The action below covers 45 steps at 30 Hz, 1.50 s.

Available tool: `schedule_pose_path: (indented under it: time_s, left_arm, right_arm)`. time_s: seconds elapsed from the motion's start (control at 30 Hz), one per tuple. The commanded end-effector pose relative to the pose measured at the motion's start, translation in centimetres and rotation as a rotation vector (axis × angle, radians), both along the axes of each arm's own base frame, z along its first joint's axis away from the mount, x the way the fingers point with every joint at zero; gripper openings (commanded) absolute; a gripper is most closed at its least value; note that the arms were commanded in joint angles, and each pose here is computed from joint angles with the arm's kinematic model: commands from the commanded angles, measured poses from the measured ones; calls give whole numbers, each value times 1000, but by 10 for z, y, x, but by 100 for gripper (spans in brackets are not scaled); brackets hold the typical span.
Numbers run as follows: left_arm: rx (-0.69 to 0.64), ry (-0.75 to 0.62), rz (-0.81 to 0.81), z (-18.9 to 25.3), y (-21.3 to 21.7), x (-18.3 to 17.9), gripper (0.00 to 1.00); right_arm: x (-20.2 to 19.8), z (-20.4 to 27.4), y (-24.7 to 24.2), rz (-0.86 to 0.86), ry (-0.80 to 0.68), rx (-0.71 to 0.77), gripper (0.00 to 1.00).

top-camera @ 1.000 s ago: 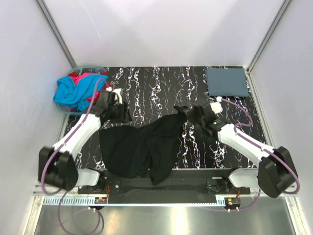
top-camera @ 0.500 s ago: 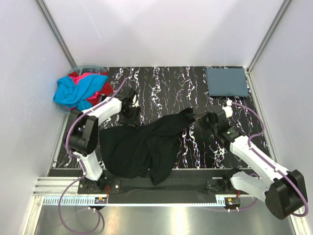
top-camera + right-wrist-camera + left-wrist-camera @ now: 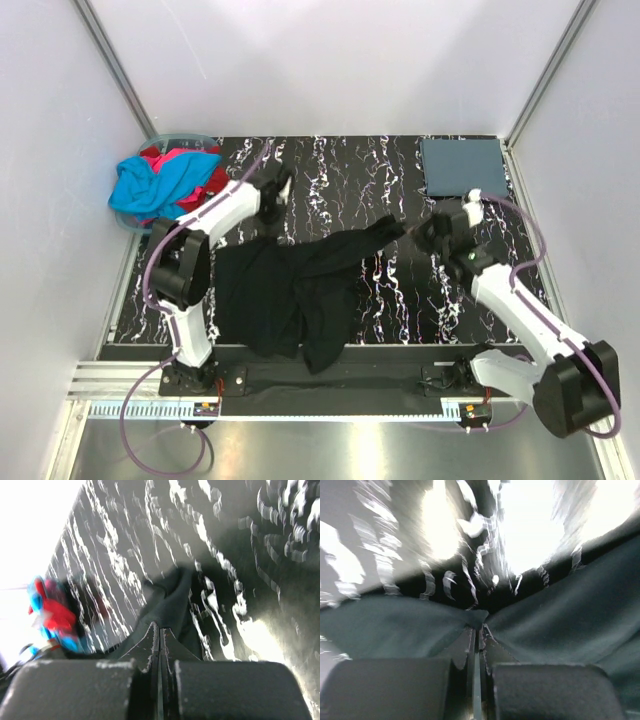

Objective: Fold and stack the t-shirts
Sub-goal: Flatten the tshirt out

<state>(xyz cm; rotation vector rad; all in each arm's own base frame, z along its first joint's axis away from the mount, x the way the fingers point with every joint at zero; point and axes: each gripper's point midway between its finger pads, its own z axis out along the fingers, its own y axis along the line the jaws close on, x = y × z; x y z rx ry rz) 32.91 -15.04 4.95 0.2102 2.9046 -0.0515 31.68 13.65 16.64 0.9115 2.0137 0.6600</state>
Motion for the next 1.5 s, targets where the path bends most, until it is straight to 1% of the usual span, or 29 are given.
schedule_pose_path:
  time_s: [0.0,0.03,0.07,0.1,0.13,0.17,0.2,0.3,0.37,0.4,0.47,0.5,0.53,0.57,0.6,0.63,0.67,0.7,0.77,0.83,0.97,1.07,1.17,1.2,1.23,1.27,1.3,1.37,1.47]
  left_arm:
    - [52,-329,82,123,18,63,0]
    - [54,-483,124,184,23,85,0]
    - [53,-560,138,220,28,87,0]
    - [59,-610,152,248,34,85,0]
    - [45,-747,200,302,43,88,0]
    - [29,-820,223,333,50,80,0]
    - [11,-881,248,357,55,75,0]
    - [-86,-1046,284,419,64,52,0]
    - [-159,-1042,232,417,52,43,0]
    - [-208,-1076,225,428,52,32,0]
    - [-259,-1004,190,403,39,26,0]
    - [-301,-1005,171,404,36,16,0]
    - [-348,-913,109,373,18,11,0]
    - [-382,-877,95,360,8,6,0]
    - [-464,-909,57,369,-1,-9,0]
    - [-471,-800,22,317,-18,-17,0]
    - [-570,-823,6,316,-35,-18,0]
    - [-624,-703,-49,265,-52,-39,0]
    - [-713,-645,-30,233,-68,-42,0]
    - [-705,-496,-31,179,-77,-50,0]
    - [-604,-422,-40,145,-74,-47,0]
    - [-553,-451,-38,150,-71,-34,0]
    - [-532,-476,-68,178,-74,-26,0]
    - [-529,-539,-69,206,-74,-19,0]
    - [-514,-561,-78,216,-72,-18,0]
    - [-490,-559,-78,222,-68,-22,0]
    - [-486,-623,-76,248,-64,-20,0]
    - [-479,-662,-96,271,-60,-28,0]
    - [-550,-700,-133,301,-63,-50,0]
  right_arm:
    - [48,90,-21,-29,-191,-19,0]
    - [56,111,-23,10,-230,-36,0]
    - [66,122,-34,0,-227,-59,0]
    - [74,179,-39,7,-338,-91,0]
    - [75,203,-43,5,-379,-116,0]
    - [77,217,-46,6,-388,-147,0]
    - [72,264,-52,0,-482,-179,0]
    - [55,315,-68,-50,-568,-245,0]
    - [37,332,-84,-109,-597,-272,0]
    - [31,331,-88,-122,-596,-287,0]
    - [8,333,-101,-166,-604,-301,0]
    - [5,316,-104,-174,-566,-317,0]
    - [-2,307,-112,-205,-543,-329,0]
    - [-20,301,-118,-219,-533,-332,0]
    - [-21,271,-120,-221,-469,-345,0]
    - [-39,265,-129,-255,-470,-346,0]
    - [-44,227,-135,-276,-372,-351,0]
    - [-53,212,-145,-325,-334,-366,0]
    - [-77,185,-155,-357,-285,-370,0]
    - [-96,182,-165,-391,-281,-385,0]
    - [-111,195,-172,-411,-307,-396,0]
    - [-112,197,-172,-410,-306,-397,0]
    - [-116,201,-178,-437,-311,-412,0]
    - [-117,205,-182,-459,-316,-421,0]
    - [-118,209,-184,-468,-321,-428,0]
    - [-122,222,-186,-481,-347,-428,0]
    - [-125,230,-191,-505,-359,-432,0]
    - [-132,254,-196,-534,-405,-427,0]
    - [-146,282,-200,-556,-474,-404,0]
